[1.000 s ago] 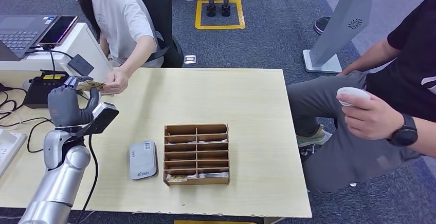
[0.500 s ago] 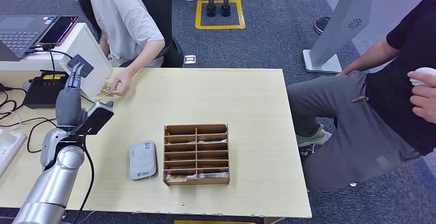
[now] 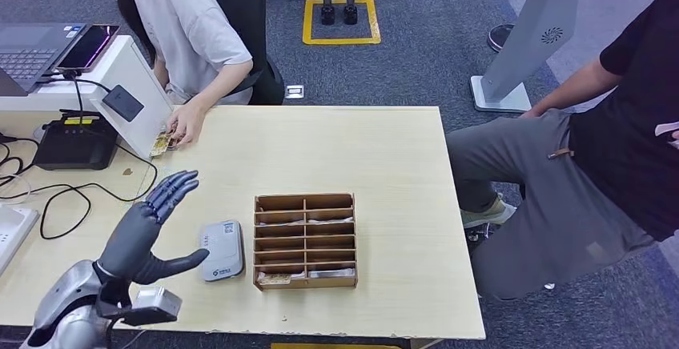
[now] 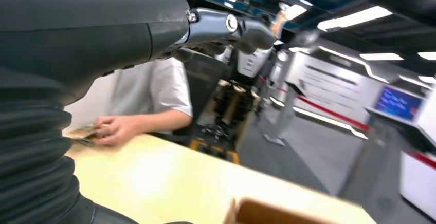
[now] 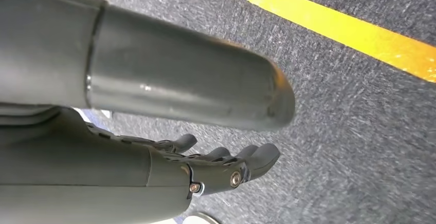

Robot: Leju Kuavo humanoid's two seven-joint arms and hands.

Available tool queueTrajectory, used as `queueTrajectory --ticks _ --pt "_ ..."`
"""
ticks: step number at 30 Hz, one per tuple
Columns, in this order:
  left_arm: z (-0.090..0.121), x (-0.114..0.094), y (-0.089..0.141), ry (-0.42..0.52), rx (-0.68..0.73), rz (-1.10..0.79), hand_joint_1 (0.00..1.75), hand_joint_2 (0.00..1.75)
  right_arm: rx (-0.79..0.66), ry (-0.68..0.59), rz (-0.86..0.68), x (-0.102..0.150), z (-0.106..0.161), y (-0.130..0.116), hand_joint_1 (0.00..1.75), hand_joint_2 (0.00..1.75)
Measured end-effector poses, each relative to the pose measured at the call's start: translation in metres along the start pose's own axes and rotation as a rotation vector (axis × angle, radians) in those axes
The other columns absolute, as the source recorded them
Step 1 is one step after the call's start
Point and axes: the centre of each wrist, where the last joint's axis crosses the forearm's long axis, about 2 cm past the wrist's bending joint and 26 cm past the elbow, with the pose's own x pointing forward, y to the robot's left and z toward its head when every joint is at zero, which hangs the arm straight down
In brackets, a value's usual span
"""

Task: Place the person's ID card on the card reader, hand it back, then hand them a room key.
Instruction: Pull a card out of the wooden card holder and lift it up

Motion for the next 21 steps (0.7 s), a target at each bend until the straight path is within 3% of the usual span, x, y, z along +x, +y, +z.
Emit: queueTrajectory --ticks 5,13,21 --pt "0.017 0.030 -0.007 -0.048 -0.008 -0.054 0.00 1.75 -0.010 0.012 -0.026 -0.004 0.001 0.000 0.00 0.00" --pt "0.040 0.068 -0.038 -0.006 -0.033 -0.229 0.00 1.75 -0.016 0.030 -0.046 -0.007 0.001 0.000 0.00 0.00" --pt "0.045 0.079 -0.068 0.047 -0.119 -0.252 0.00 1.75 -0.023 0.038 -0.051 -0.008 0.001 0.000 0.00 0.00"
